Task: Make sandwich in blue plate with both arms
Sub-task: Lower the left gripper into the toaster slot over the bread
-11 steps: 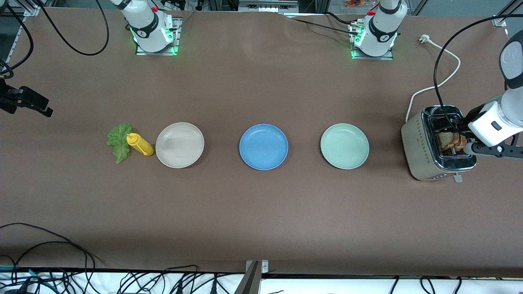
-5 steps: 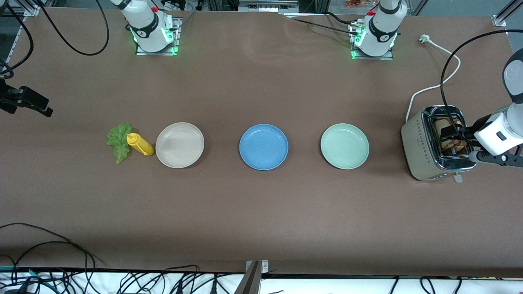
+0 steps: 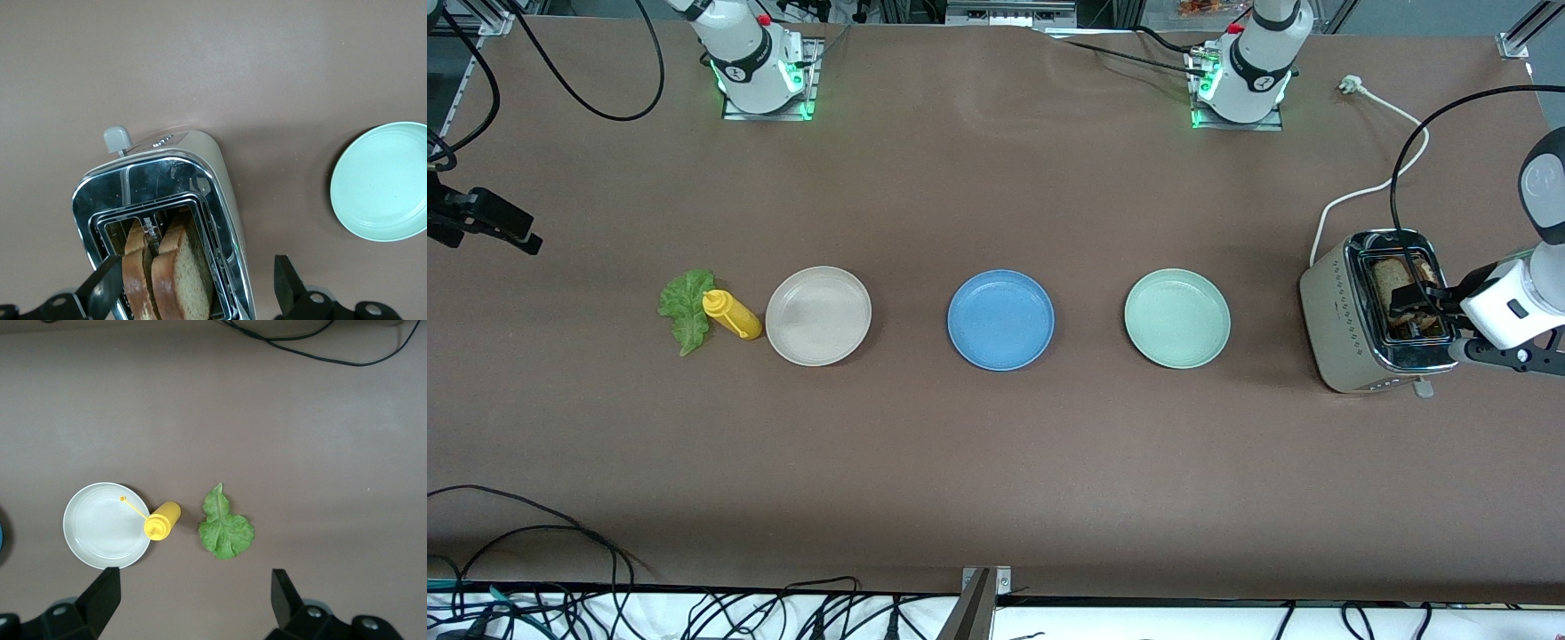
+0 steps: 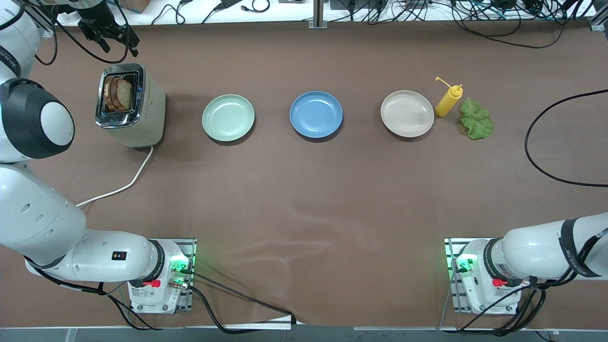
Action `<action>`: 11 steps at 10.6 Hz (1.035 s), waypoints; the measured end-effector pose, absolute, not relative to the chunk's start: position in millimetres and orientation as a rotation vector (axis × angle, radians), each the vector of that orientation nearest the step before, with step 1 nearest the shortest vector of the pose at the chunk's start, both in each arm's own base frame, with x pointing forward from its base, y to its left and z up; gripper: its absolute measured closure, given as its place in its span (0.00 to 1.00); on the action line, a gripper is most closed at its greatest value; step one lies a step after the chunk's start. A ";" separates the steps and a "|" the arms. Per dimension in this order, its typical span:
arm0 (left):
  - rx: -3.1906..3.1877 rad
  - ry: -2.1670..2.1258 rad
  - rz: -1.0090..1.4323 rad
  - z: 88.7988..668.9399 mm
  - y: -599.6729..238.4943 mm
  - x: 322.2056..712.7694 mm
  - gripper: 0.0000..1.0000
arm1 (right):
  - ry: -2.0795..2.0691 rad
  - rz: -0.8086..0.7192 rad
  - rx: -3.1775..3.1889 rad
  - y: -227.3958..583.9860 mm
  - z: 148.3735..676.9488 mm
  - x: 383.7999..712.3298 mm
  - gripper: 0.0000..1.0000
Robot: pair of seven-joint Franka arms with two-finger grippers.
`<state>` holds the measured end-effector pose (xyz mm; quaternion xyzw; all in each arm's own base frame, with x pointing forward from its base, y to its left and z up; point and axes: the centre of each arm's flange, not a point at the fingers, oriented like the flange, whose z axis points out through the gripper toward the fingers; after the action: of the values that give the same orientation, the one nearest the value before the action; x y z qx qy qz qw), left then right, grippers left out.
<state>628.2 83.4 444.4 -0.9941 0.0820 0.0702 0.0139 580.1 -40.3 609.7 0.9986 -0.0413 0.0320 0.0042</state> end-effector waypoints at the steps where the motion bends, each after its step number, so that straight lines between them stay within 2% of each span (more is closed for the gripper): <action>1: -3.094 0.258 0.211 439.7 84.4 630.2 0.00 | -0.129 0.100 3.129 -40.3 609.7 580.1 0.00; 11: -3.079 0.274 0.213 385.2 92.8 647.4 0.00 | -0.128 0.099 3.129 -39.7 609.5 580.2 0.00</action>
<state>647.4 92.8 385.2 -0.9935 0.0884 0.0689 0.0216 580.2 -39.7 609.5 0.9987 -0.0408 0.0317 0.0042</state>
